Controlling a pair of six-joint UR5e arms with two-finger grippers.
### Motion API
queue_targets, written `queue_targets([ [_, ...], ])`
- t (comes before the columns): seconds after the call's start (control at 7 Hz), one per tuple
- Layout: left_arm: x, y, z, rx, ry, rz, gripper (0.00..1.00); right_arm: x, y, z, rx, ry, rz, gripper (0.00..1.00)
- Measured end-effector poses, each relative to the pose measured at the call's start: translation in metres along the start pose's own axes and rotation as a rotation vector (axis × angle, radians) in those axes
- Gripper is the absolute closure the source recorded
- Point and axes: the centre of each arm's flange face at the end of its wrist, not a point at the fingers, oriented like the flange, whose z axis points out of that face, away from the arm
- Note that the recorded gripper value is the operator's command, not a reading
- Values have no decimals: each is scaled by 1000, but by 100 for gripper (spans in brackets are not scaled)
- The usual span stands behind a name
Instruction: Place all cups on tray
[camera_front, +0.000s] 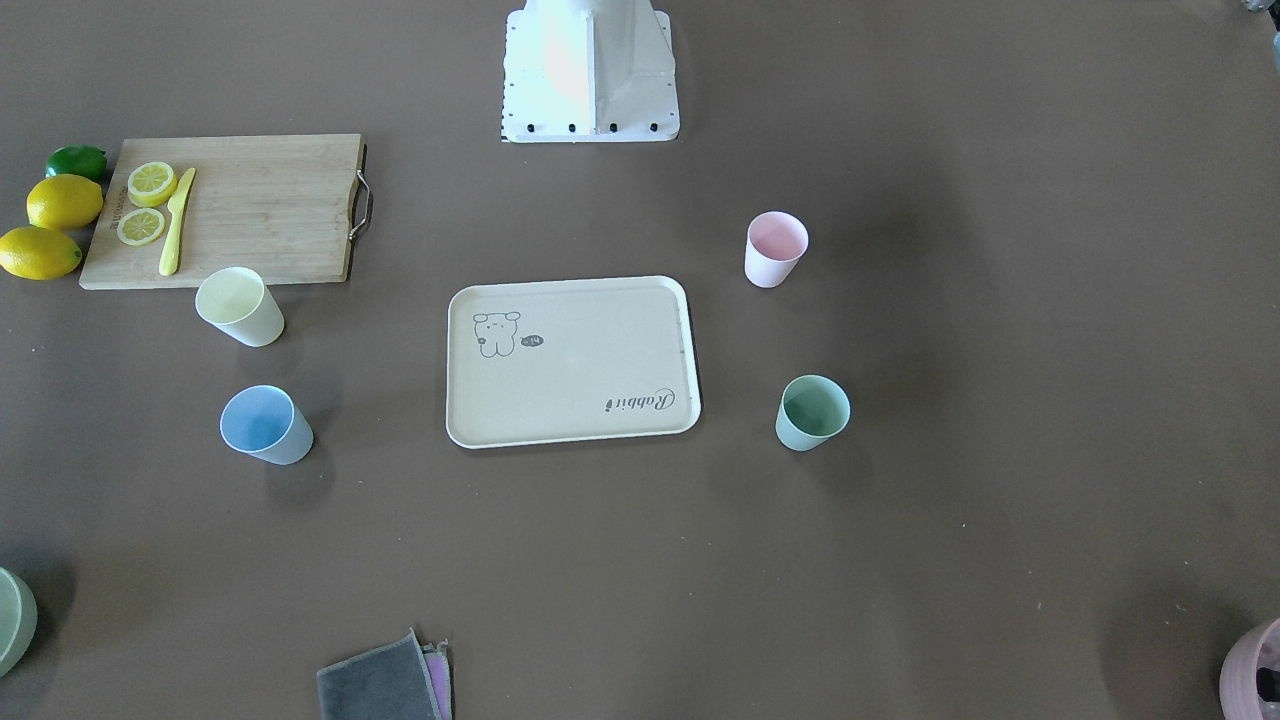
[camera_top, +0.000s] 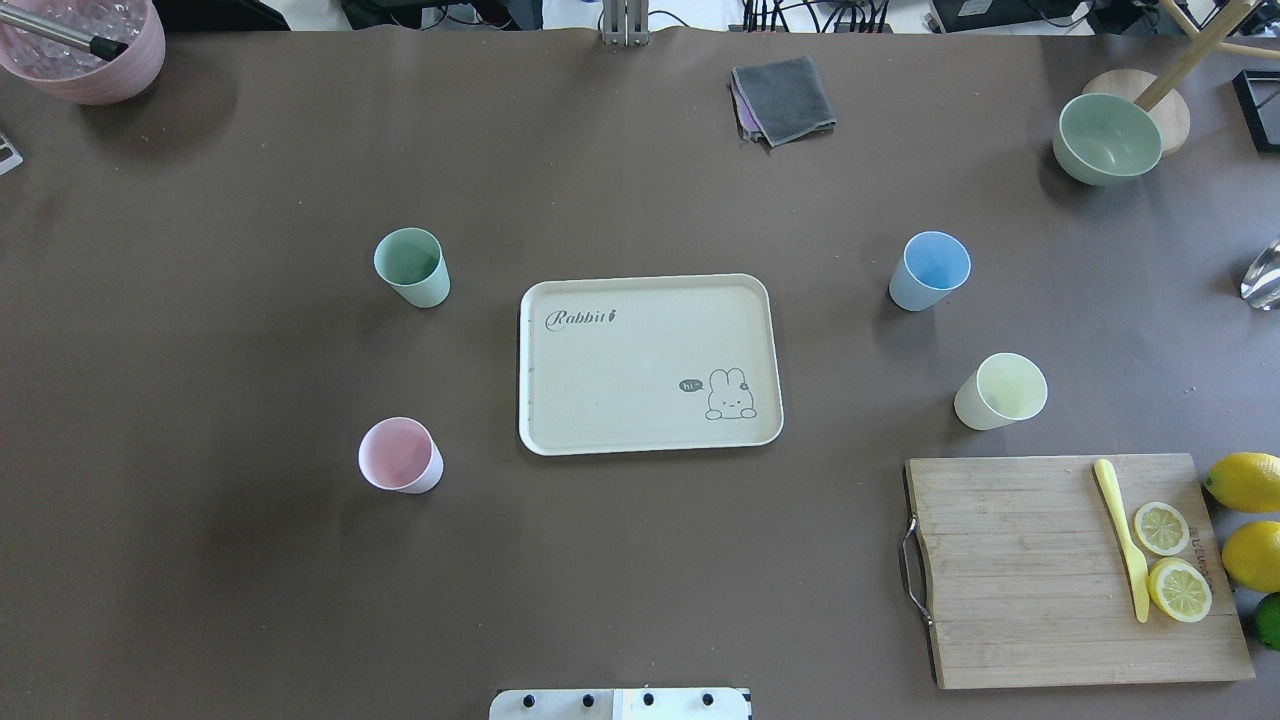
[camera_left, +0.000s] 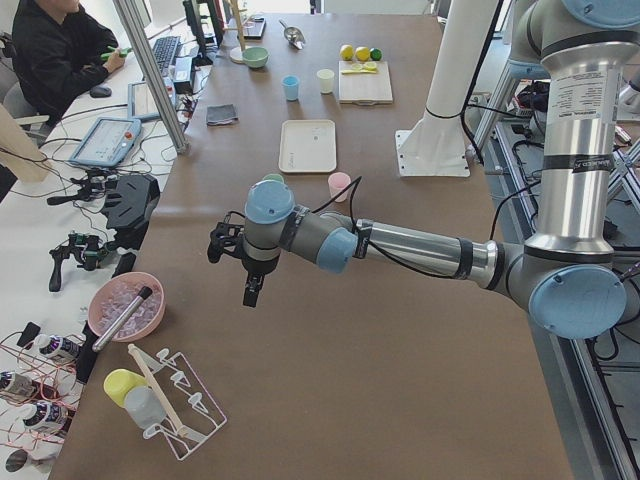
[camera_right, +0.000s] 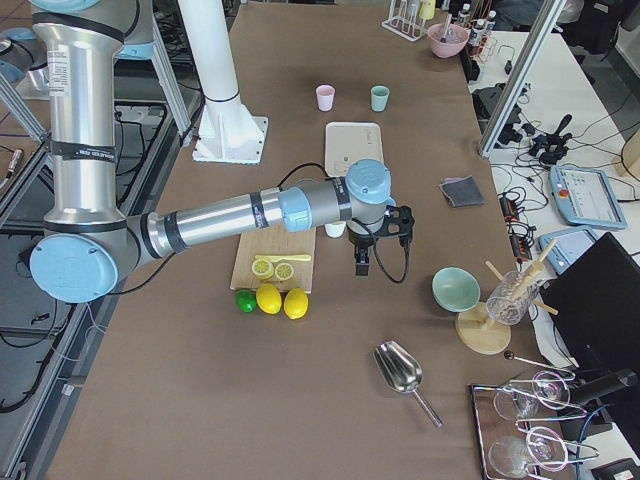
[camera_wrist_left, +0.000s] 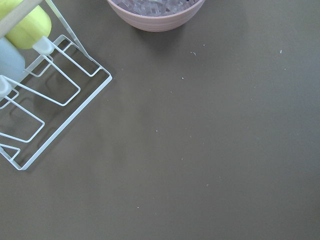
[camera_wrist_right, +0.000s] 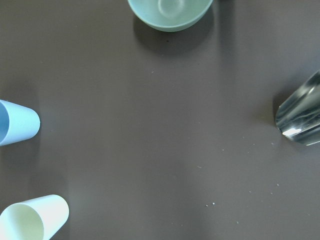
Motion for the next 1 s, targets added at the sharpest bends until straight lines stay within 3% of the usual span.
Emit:
queue_targets([
  [0.14, 1, -1, -1, 8, 2, 6, 2, -36, -2, 20, 10, 7, -61, 0],
  [0.57, 20, -5, 4, 14, 17, -41, 2, -144, 5, 73, 65, -26, -67, 0],
  [1.0, 80, 1, 37, 16, 75, -147, 2, -196, 36, 134, 34, 24, -59, 0],
])
